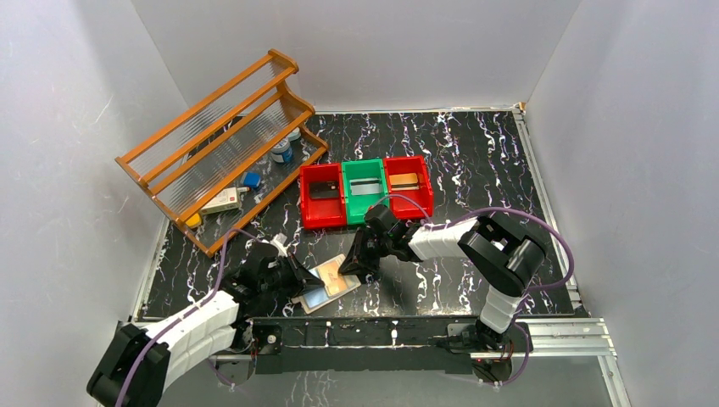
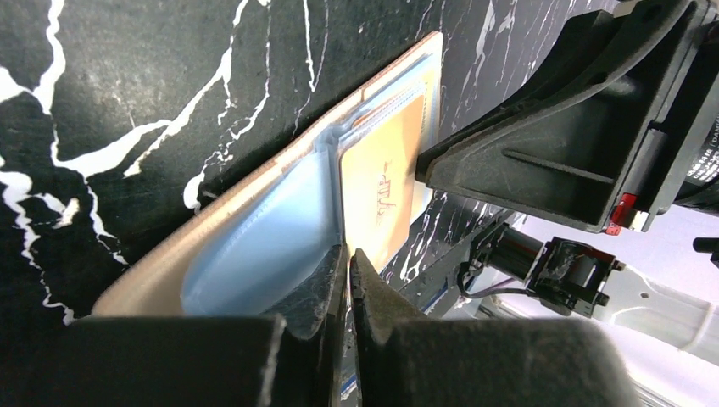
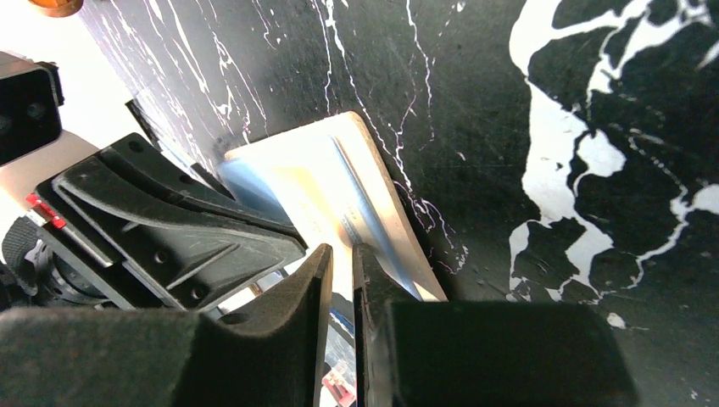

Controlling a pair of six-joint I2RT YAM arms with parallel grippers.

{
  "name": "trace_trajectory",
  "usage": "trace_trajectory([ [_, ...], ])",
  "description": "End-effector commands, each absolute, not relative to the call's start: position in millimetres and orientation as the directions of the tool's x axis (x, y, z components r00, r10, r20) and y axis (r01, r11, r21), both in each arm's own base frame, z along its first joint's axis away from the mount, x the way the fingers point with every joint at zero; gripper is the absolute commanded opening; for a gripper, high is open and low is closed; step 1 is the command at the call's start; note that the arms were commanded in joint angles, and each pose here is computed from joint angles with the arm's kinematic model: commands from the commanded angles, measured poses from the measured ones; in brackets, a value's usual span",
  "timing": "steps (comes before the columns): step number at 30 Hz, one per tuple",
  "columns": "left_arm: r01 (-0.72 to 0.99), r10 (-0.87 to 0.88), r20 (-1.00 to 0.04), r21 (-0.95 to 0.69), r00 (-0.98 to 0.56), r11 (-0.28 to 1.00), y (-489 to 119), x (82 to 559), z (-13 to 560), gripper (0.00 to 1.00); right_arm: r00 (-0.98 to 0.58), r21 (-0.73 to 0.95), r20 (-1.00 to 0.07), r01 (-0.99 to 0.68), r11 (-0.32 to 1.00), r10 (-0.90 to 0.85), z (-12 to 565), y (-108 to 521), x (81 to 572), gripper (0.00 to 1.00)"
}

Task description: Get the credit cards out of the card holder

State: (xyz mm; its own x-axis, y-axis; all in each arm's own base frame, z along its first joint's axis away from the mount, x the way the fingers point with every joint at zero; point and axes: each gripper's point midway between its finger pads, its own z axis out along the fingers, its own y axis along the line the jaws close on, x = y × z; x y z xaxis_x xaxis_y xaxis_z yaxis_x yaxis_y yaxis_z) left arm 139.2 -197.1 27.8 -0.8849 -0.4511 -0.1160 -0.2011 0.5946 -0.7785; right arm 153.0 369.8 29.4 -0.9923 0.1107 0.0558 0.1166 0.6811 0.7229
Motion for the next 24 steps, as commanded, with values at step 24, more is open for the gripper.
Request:
trace_trajectory([
  [24, -0.276, -0.494, -0.046, -0.782, -0.868, 0.559, -200.6, 141.5, 26.5, 0.21, -0.987, 0.532, 0.078, 0.163, 0.831, 0.143, -23.7, 325.8, 134.3, 0.24],
])
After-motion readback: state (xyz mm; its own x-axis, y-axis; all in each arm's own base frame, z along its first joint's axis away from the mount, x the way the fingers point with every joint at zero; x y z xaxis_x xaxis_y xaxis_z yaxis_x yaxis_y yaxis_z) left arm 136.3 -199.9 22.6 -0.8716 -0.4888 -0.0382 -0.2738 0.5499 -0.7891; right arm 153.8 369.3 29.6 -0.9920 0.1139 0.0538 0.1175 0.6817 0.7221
